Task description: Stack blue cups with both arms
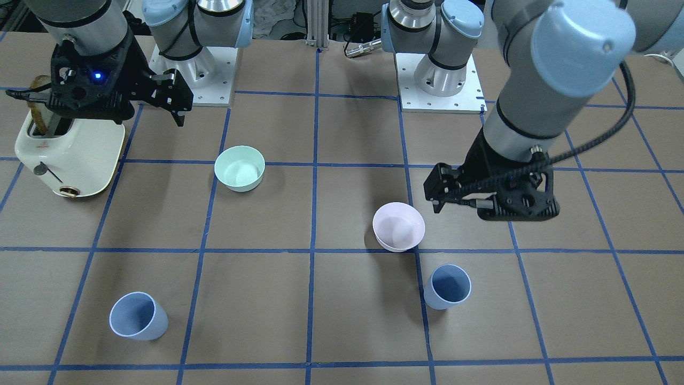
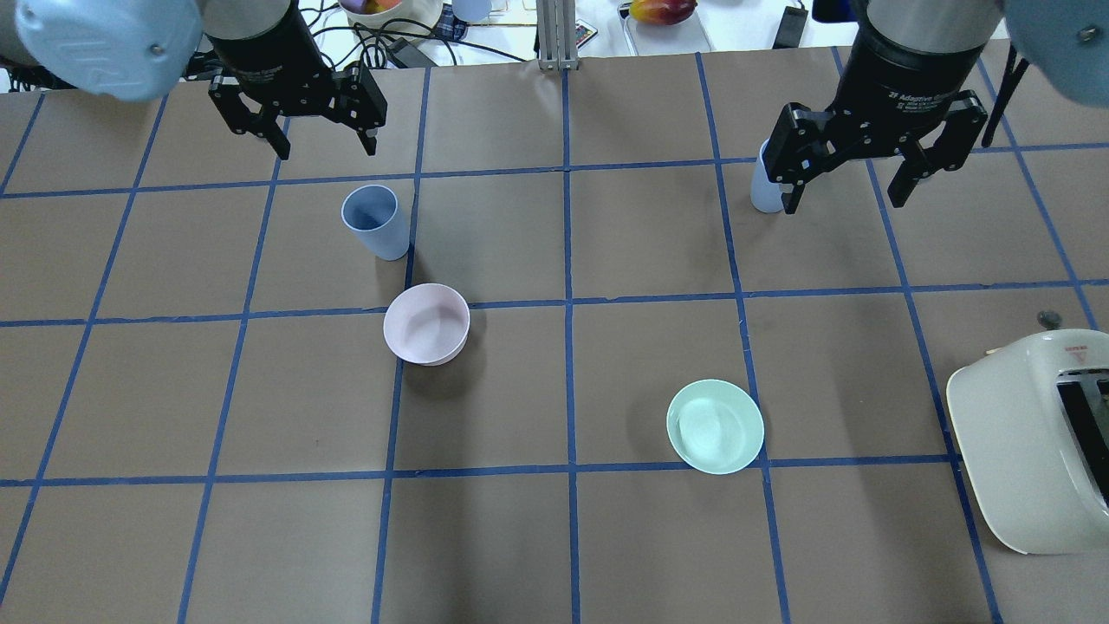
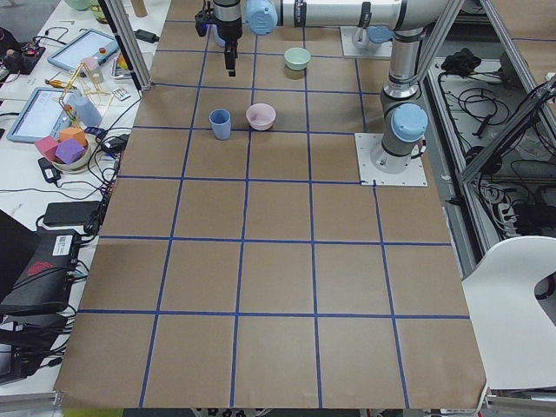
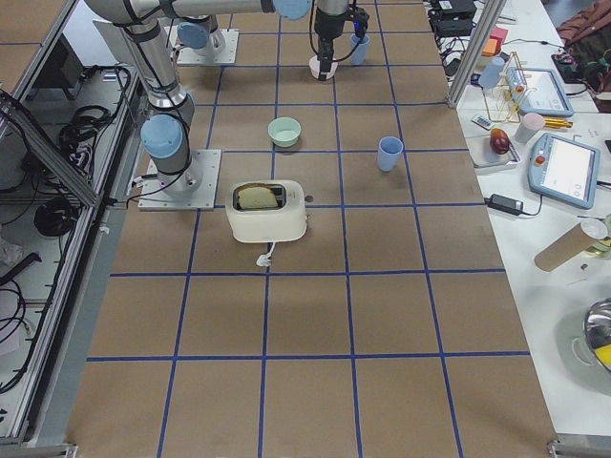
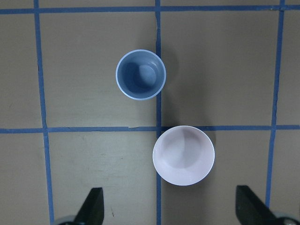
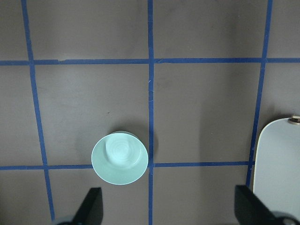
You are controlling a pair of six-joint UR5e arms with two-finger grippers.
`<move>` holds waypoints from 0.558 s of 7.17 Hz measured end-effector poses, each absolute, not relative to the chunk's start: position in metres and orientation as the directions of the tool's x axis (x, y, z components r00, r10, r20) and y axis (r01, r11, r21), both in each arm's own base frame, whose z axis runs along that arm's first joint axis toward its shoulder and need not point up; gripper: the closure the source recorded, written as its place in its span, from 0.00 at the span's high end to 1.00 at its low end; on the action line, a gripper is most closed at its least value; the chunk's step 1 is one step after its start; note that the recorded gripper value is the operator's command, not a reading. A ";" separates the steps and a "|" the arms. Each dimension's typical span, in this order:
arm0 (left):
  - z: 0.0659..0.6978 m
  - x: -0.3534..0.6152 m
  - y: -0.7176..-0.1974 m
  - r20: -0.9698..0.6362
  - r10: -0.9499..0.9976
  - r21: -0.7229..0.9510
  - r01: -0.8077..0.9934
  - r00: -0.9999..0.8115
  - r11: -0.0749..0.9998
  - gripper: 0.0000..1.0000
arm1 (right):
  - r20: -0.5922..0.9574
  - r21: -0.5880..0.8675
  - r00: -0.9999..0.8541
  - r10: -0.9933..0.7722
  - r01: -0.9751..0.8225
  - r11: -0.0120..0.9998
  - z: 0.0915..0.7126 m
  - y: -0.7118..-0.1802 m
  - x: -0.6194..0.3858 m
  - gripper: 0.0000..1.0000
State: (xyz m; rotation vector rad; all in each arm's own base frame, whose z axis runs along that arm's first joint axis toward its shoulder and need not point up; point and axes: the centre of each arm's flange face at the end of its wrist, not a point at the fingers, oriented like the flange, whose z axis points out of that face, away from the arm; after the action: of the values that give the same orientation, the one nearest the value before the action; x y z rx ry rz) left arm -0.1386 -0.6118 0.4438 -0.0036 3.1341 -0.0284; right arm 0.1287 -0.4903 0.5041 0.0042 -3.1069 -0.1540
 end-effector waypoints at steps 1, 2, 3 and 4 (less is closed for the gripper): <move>0.415 -0.139 -0.637 -0.008 0.003 -0.025 0.003 -1.000 1.000 1.00 | 0.029 0.102 -1.000 -0.007 -0.004 0.995 0.502 -0.491 0.128 1.00; 0.384 -0.142 -0.657 -0.007 0.010 -0.027 0.010 -1.000 1.000 1.00 | 0.029 0.116 -1.000 -0.009 -0.006 0.993 0.496 -0.495 0.126 1.00; 0.353 -0.150 -0.668 -0.008 0.022 -0.006 0.022 -1.000 1.000 1.00 | 0.028 0.133 -1.000 -0.001 0.002 0.991 0.485 -0.507 0.120 1.00; 0.324 -0.160 -0.672 -0.009 0.039 0.031 0.039 -0.999 0.999 1.00 | 0.022 0.106 -1.000 -0.005 -0.003 0.994 0.476 -0.527 0.105 1.00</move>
State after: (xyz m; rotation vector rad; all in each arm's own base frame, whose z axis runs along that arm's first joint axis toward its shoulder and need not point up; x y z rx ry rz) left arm -0.1600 -0.6715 0.3243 0.0607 3.1313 0.0481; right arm 0.1047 -0.5270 0.4760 0.0065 -3.1150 -0.1656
